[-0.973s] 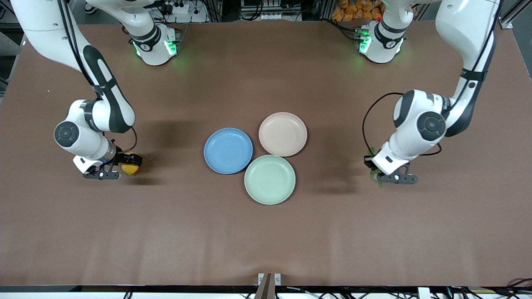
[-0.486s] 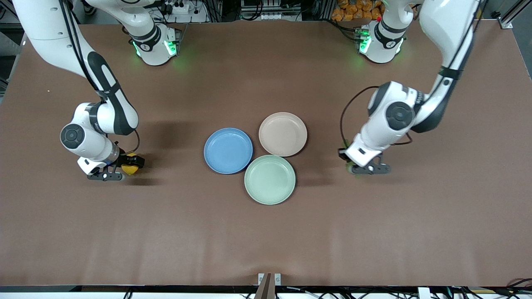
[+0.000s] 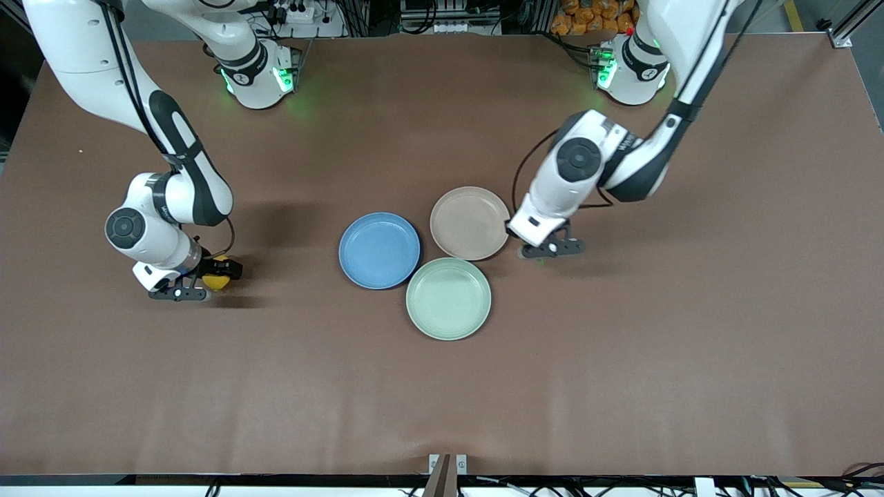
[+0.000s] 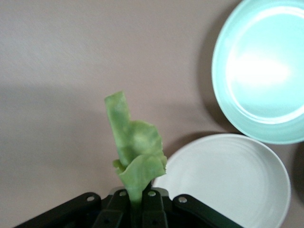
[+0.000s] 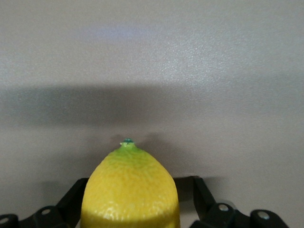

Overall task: Place lemon and lettuce in plates
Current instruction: 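Carry the lettuce with the left gripper over the beige plate and lower it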

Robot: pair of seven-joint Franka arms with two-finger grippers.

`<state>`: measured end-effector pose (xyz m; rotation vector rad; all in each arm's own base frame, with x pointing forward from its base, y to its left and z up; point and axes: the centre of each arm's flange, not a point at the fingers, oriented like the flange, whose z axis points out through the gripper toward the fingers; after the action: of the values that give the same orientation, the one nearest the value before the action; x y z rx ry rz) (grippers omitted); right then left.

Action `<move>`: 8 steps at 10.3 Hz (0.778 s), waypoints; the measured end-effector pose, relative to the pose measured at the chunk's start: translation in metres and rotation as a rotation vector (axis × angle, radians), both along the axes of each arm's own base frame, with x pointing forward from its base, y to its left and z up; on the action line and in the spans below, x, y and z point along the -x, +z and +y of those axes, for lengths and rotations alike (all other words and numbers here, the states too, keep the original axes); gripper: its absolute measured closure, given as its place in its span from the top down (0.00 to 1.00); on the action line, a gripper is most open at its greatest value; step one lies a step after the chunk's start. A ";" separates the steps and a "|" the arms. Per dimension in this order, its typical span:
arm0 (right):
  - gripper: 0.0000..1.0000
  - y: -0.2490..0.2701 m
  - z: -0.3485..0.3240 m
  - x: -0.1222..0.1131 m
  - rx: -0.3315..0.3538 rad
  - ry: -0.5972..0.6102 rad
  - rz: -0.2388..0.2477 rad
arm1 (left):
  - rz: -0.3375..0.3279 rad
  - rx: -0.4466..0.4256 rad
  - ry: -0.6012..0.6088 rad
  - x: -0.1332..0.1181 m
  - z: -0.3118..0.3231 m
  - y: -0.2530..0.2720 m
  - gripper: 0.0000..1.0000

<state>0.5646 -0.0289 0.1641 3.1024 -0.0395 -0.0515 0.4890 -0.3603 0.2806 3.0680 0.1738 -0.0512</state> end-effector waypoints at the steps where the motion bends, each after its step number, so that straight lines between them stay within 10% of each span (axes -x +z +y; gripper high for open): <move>1: 0.95 0.000 0.001 0.000 -0.001 0.001 -0.001 | 0.008 -0.004 0.007 0.014 -0.017 -0.003 0.04; 5: 0.61 0.004 0.005 -0.002 -0.003 0.006 -0.004 | 0.045 -0.033 0.022 0.058 -0.063 -0.026 0.04; 8: 0.59 0.003 0.006 -0.002 -0.003 0.008 0.009 | 0.049 -0.069 0.062 0.072 -0.083 -0.048 0.11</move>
<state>0.5671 -0.0229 0.1674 3.1055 -0.0273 -0.0647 0.4170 -0.4434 0.2325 3.1291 0.2789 -0.1196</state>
